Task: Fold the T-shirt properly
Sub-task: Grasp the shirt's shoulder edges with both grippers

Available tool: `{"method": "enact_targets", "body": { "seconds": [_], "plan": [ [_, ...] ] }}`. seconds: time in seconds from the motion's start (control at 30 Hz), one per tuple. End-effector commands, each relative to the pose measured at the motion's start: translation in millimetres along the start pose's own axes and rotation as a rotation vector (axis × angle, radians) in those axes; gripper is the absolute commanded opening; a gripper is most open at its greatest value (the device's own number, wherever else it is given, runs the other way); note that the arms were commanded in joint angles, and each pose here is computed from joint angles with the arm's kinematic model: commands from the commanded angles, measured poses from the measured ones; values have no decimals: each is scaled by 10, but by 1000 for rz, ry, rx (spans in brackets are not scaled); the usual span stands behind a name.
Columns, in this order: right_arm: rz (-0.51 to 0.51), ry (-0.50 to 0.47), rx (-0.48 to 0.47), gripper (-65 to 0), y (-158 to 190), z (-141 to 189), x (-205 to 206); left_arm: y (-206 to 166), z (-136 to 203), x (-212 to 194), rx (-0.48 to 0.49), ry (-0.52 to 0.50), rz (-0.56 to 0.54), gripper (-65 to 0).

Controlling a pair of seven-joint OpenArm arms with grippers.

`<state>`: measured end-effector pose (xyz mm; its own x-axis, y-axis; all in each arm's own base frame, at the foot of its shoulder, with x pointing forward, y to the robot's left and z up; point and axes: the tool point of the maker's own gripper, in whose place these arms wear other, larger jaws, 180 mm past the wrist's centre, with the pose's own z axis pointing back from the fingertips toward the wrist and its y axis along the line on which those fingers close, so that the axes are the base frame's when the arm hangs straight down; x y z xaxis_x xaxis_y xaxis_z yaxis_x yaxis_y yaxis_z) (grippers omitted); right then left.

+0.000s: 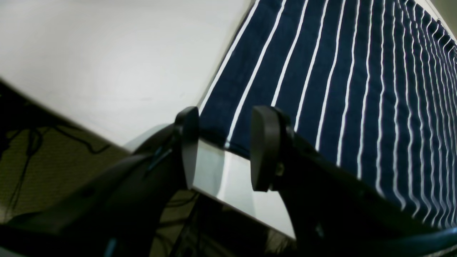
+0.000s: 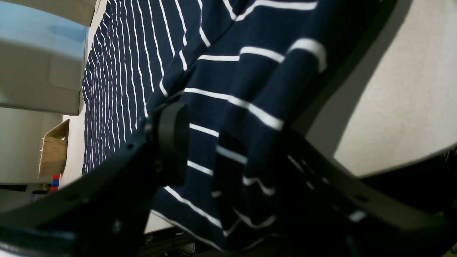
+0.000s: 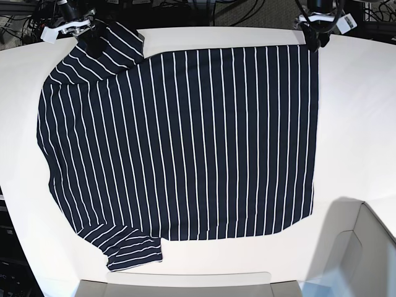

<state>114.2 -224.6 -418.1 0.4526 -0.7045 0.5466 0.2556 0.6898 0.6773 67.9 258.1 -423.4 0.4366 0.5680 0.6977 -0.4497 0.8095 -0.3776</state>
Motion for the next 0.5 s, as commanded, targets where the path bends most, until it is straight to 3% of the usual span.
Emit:
{"method": "enact_targets", "body": {
  "seconds": [0.0, 0.2, 0.4, 0.47],
  "plan": [
    [19, 52, -51, -376, -118, 61, -94, -20, -18, 78, -10, -24, -7, -407],
    [18, 57, -62, -376, -146, 102, -111, 70, -67, 79, 13, -28, -20, -407],
    [18, 58, -63, -376, -149, 107, -114, 429, -35, -19, 132, 6, 75, -407],
    [18, 60, -63, -376, -148, 108, -120, 443, -37, -40, 117, 19, 83, -407]
  ]
}}
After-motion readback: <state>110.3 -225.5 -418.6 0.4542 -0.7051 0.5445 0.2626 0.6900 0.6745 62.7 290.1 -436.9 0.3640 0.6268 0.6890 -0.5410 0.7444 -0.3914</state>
